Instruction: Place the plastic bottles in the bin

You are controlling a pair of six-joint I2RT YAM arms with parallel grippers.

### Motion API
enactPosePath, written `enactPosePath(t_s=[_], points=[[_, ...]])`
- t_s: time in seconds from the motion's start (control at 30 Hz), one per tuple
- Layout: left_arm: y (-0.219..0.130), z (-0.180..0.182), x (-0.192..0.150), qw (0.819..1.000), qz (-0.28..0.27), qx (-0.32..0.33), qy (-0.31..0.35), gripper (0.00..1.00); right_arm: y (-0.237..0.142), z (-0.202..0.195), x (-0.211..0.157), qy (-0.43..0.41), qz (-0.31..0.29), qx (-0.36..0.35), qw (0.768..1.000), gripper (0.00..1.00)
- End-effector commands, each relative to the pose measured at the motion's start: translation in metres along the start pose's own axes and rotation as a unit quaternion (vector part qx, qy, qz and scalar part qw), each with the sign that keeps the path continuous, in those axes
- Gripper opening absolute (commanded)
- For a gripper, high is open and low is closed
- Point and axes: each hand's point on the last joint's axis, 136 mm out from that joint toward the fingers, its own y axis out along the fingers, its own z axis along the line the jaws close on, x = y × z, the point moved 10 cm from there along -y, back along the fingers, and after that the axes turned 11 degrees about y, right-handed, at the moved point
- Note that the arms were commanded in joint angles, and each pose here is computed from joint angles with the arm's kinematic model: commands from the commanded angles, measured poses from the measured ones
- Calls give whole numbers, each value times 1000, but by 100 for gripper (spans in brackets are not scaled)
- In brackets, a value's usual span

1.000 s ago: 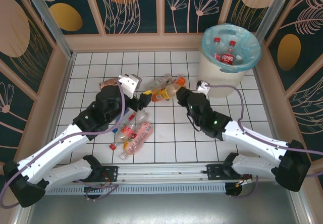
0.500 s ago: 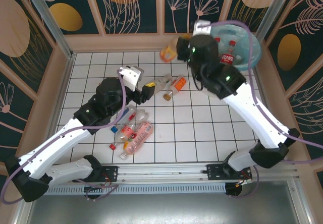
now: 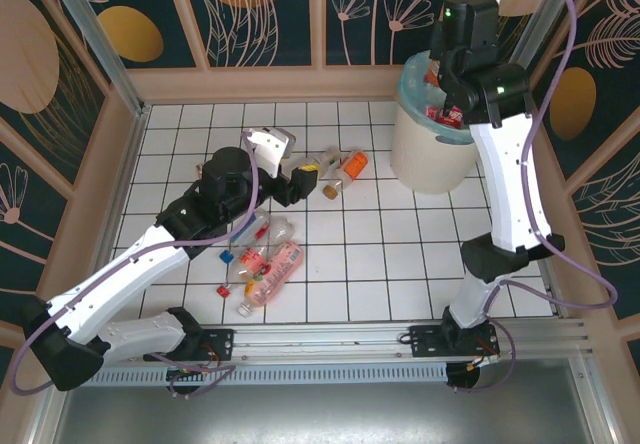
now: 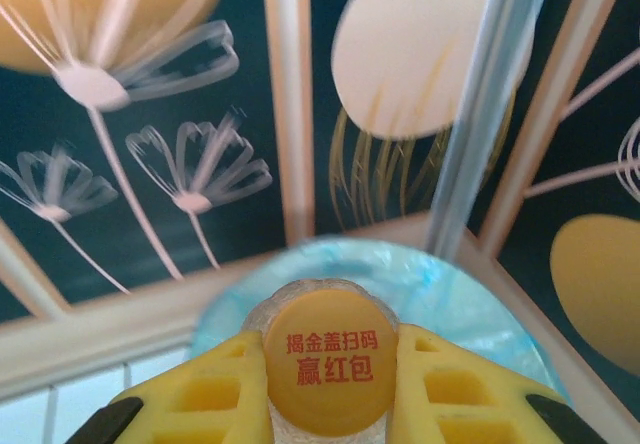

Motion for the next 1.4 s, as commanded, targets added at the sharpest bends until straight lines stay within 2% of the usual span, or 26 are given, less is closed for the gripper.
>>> enactPosePath(t_s=[0.0, 0.23, 0.5, 0.77, 1.0, 1.2, 1.27, 1.37], points=[[-1, -3, 3, 1000, -6, -11, -14, 71, 29, -3, -25, -17, 66, 2, 998, 0], [2, -3, -8, 1000, 5, -8, -18, 71, 75, -6, -70, -17, 176, 25, 984, 0], [0, -2, -16, 1000, 12, 0, -13, 71, 114, -24, -122, -19, 247, 13, 969, 0], [0, -1, -20, 1000, 16, 3, -10, 71, 139, -44, -168, -29, 283, -8, 959, 0], [0, -1, -23, 1000, 14, 5, -10, 71, 141, -50, -178, -40, 284, -11, 958, 0], [1, -1, -24, 1000, 15, 5, -12, 71, 147, -49, -190, -45, 306, -5, 951, 11], [0, -1, -24, 1000, 15, 7, -10, 71, 144, -46, -181, -33, 297, 9, 954, 15], [-2, 0, -22, 1000, 14, 11, -6, 71, 132, -40, -151, -13, 264, 29, 964, 30]])
